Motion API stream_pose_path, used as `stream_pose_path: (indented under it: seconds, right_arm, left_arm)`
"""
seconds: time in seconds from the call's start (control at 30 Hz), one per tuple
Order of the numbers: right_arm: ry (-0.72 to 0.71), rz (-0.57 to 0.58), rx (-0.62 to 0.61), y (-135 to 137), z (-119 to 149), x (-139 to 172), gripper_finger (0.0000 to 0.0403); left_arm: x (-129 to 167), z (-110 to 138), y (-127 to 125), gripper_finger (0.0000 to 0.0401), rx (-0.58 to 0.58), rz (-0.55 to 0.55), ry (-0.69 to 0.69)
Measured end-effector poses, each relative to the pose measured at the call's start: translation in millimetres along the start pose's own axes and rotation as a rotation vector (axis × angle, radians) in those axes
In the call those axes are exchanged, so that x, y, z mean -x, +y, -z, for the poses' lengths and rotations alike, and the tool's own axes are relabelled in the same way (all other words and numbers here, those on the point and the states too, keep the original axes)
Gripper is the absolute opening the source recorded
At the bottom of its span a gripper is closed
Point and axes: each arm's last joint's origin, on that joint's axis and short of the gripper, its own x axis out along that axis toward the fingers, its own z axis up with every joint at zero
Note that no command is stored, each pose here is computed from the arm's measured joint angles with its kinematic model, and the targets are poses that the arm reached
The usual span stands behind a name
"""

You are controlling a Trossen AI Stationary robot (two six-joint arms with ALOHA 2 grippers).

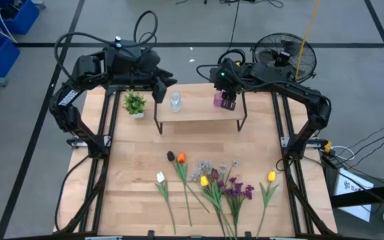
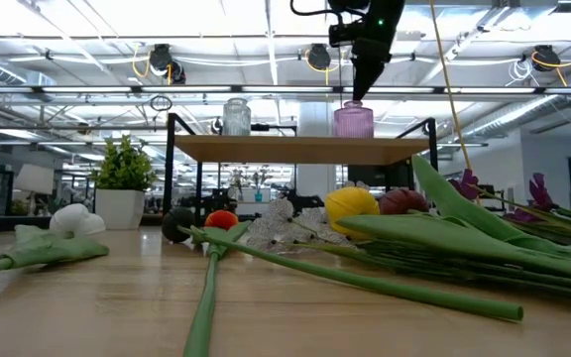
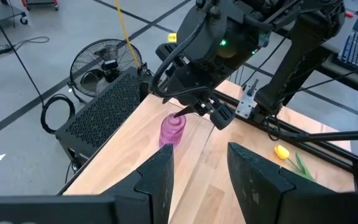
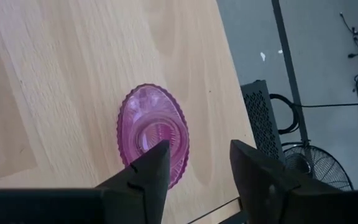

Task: Pick and place flowers into a vace then onto a shelf
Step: Put the purple vase on the shelf, then put the white tulip into the white vase

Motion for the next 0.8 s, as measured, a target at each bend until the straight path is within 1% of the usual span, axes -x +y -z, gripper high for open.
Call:
stream_pose_path:
  seconds: [0.2, 0.3, 0.43, 0.53, 0.63, 0.7, 0.8]
  right_arm:
    - [-0.012, 0.004, -0.002, -0.3, -0.7, 1.0, 0.0161]
    - [-0.040, 0.012, -0.010, -1.6, 0.5, 8.4, 0.0161]
    - [-0.097, 0.024, -0.027, -1.0, 6.1, 30.2, 0.0160]
    - [-0.176, 0.015, -0.044, 4.8, 13.8, 58.2, 0.0160]
    - [-0.282, -0.049, -0.073, 13.1, 26.5, 91.9, 0.0160]
    - [-0.356, -0.133, -0.122, 19.5, 35.3, 112.8, 0.0160]
    - [-0.425, -0.268, -0.179, 31.2, 50.5, 139.1, 0.0160]
  left_arm:
    - [0.0, 0.0, 0.1, 0.0154, 0.000, 0.000, 0.000]
    - [0.0, 0.0, 0.0, 0.0154, 0.000, 0.000, 0.000]
    - [0.0, 0.0, 0.0, 0.0154, 0.000, 0.000, 0.000]
    - [0.0, 0.0, 0.0, 0.0154, 0.000, 0.000, 0.000]
    - [0.0, 0.1, 0.0, 0.0154, -0.005, 0.000, 0.001]
    - [0.0, 0.7, -0.4, 0.0154, -0.006, 0.008, 0.008]
    - [0.6, 5.9, -5.6, 0.0154, -0.021, 0.068, 0.062]
